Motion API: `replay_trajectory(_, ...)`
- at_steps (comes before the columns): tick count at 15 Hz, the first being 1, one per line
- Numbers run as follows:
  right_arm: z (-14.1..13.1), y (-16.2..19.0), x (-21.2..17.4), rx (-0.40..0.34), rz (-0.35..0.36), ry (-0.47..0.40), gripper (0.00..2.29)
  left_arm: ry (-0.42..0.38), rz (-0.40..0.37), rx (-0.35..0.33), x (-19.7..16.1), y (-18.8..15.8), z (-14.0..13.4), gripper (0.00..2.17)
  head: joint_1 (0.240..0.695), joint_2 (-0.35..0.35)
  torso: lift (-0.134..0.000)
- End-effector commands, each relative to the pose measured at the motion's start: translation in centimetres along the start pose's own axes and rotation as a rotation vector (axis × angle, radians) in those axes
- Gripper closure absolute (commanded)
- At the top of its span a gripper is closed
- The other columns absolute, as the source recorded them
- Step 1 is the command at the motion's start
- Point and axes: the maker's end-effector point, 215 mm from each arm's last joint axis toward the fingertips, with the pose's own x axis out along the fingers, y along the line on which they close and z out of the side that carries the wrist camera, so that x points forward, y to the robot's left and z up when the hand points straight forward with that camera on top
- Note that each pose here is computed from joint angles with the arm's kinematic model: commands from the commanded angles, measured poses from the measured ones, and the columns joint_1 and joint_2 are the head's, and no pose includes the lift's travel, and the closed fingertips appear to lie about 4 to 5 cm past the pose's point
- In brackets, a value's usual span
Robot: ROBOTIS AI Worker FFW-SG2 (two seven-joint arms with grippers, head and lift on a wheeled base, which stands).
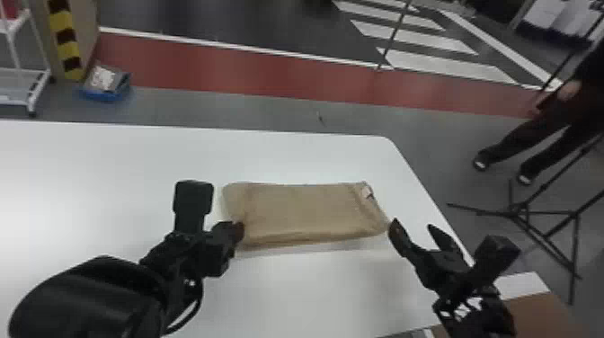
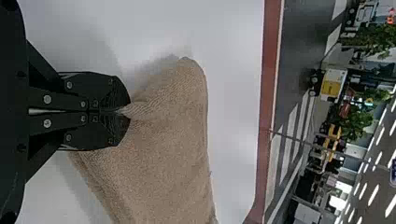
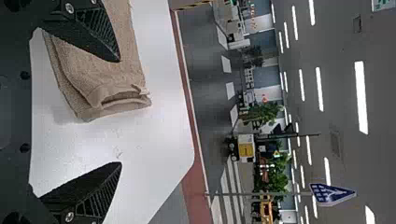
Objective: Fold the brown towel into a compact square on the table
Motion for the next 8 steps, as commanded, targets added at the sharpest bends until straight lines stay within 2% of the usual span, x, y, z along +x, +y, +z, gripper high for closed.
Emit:
replay_trajectory(1, -0.1, 0.3, 0.3, 0.002, 0.005, 0.000, 0.10, 0.009, 0.020, -0.029, -1.4, 1.4, 0.3, 1.38, 0.695, -0.350, -0.118)
replay_trajectory(3, -0.4, 1.0, 0.5, 0.005, 0.016, 0.004, 0.10, 0.012, 0.062, -0.041, -3.2, 4.3, 0.6, 1.38, 0.695, -0.350, -0.118)
replay_trajectory(8, -0.6, 2.6, 1.3, -0.005, 0.038, 0.013, 0.10, 0.023, 0.172, -0.064, -8.3, 11.9, -1.6, 1.38, 0.695, -0.350, -0.118)
